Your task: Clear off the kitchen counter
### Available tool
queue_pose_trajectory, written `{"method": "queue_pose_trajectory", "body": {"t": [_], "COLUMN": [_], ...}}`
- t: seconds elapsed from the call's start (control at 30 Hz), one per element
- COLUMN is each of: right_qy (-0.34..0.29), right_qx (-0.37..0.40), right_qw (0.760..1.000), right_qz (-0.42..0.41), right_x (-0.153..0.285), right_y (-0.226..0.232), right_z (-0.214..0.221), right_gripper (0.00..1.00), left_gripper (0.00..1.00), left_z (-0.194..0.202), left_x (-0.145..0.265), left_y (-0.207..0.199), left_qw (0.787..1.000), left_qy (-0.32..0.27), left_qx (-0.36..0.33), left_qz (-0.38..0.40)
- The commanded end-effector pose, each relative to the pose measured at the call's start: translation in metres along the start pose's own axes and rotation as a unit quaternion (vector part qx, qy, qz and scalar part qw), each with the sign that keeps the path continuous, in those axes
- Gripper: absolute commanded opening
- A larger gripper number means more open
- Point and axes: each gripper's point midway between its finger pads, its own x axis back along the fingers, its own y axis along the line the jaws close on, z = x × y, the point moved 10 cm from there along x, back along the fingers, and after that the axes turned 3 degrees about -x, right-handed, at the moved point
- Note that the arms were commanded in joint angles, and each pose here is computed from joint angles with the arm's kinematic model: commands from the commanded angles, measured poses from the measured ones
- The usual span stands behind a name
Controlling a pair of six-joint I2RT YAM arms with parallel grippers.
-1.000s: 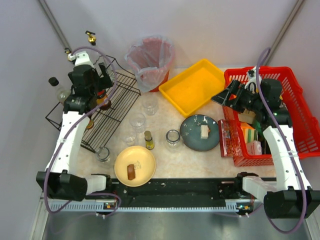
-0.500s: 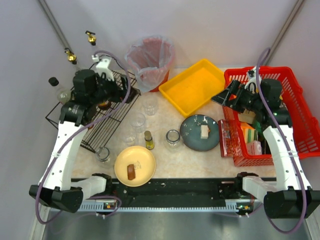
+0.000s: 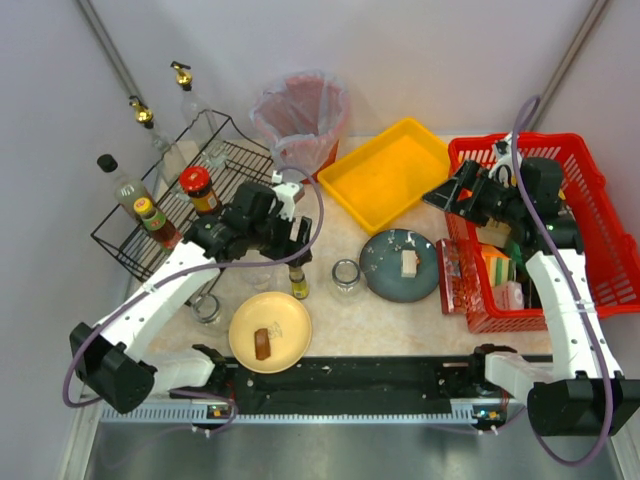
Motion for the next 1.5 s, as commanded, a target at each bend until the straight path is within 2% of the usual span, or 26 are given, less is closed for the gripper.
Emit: {"method": "queue_pose_trajectory", "body": {"t": [0.0,0.2,0.33,0.6,0.77,0.87,0.9,0.97,1.03,1.1,1.23,1.47], "right_qy": [-0.008,-0.006,-0.004,-0.004,-0.006,-0.006,-0.007,-0.007,-0.007,-0.007,-0.01,-0.014], "right_qx": [0.006,0.004,0.004,0.007,0.008,0.008,0.01,0.009,0.009,0.01,0.012,0.017], "right_qw": [1.0,1.0,1.0,1.0,1.0,1.0,1.0,1.0,1.0,1.0,1.0,1.0], "right_qz": [-0.007,-0.004,-0.003,-0.004,-0.001,0.002,0.001,0.002,0.003,0.003,0.005,0.006], "right_x": [0.003,0.002,0.002,0.002,0.002,0.002,0.002,0.002,0.001,0.001,0.001,0.002], "right_y": [0.003,0.001,-0.001,-0.001,-0.001,-0.003,-0.002,-0.003,-0.003,-0.003,-0.003,-0.001], "right_z": [-0.001,0.0,0.002,0.002,0.003,0.004,0.003,0.003,0.003,0.002,0.001,-0.002], "right_gripper": [0.97,0.97,0.97,0.97,0.97,0.97,0.97,0.97,0.97,0.97,0.97,0.97], "left_gripper": [0.81,0.74,0.66,0.58,0.46,0.43,0.39,0.27,0.09,0.0,0.0,0.0], "left_z": [0.012,0.026,0.031,0.032,0.033,0.034,0.033,0.03,0.023,0.015,-0.014,-0.073], "left_x": [-0.011,-0.021,-0.027,-0.034,-0.037,-0.036,-0.035,-0.034,-0.03,-0.025,0.0,0.059], "left_y": [-0.002,-0.006,-0.006,-0.008,-0.01,-0.011,-0.012,-0.013,-0.013,-0.016,-0.023,-0.025], "left_qw": [1.0,0.999,0.998,0.997,0.996,0.996,0.996,0.996,0.997,0.998,0.999,0.988], "left_qy": [0.012,0.041,0.063,0.074,0.087,0.091,0.088,0.081,0.067,0.05,0.013,-0.109], "left_qx": [0.002,0.0,0.003,0.003,-0.004,-0.005,-0.007,-0.006,-0.006,-0.01,-0.018,-0.05], "left_qz": [-0.023,-0.012,-0.003,-0.005,-0.004,-0.013,-0.015,-0.02,-0.026,-0.028,-0.027,-0.1]}}
